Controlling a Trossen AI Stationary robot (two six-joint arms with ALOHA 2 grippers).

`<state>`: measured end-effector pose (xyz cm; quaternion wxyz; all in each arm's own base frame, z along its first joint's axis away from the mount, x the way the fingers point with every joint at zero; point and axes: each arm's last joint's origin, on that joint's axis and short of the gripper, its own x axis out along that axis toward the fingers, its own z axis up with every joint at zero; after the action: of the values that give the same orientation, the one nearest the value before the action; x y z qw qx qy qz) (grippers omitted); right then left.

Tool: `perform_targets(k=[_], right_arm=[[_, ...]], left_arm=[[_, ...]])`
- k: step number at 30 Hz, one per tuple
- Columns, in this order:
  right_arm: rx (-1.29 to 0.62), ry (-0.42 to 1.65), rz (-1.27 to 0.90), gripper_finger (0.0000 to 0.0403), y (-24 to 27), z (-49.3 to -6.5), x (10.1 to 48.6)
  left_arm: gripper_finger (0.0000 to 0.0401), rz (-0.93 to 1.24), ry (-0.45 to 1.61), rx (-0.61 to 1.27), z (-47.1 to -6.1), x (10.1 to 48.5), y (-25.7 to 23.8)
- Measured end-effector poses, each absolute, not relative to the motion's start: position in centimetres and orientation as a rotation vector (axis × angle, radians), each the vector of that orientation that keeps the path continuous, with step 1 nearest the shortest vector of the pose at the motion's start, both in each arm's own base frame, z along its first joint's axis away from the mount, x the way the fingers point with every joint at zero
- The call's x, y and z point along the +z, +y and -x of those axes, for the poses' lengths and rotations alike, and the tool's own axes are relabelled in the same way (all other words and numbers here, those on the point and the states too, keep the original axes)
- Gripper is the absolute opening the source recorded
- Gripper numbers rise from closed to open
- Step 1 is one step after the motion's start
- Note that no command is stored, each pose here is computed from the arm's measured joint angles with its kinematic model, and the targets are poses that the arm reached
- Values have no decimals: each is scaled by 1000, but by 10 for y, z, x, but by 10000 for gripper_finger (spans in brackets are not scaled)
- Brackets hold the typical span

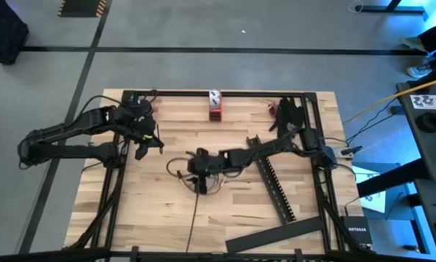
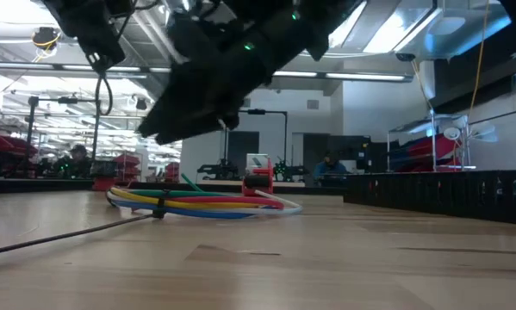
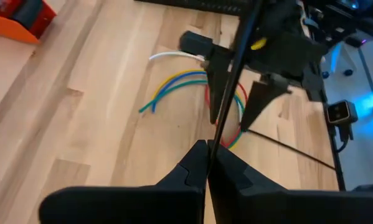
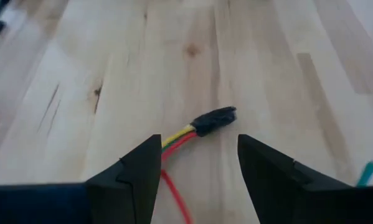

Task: Ziptie cables
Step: Wrap the black zip tie on the cable

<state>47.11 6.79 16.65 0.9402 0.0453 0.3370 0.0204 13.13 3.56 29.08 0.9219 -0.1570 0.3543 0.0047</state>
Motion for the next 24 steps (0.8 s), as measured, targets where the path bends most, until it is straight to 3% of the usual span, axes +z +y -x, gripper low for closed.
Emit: perform_targets(k=[10,18,24], right_arm=[[-186,725,-148,204,113,-486,136],[-188,768,-241,203,117,-487,114],[-253,856,-247,155,115,-480,105]], left_arm=[[0,317,735,-18,-134,292,24],[0,291,669,-38,-140,297,21],[0,286,666,-56,-141,297,18]])
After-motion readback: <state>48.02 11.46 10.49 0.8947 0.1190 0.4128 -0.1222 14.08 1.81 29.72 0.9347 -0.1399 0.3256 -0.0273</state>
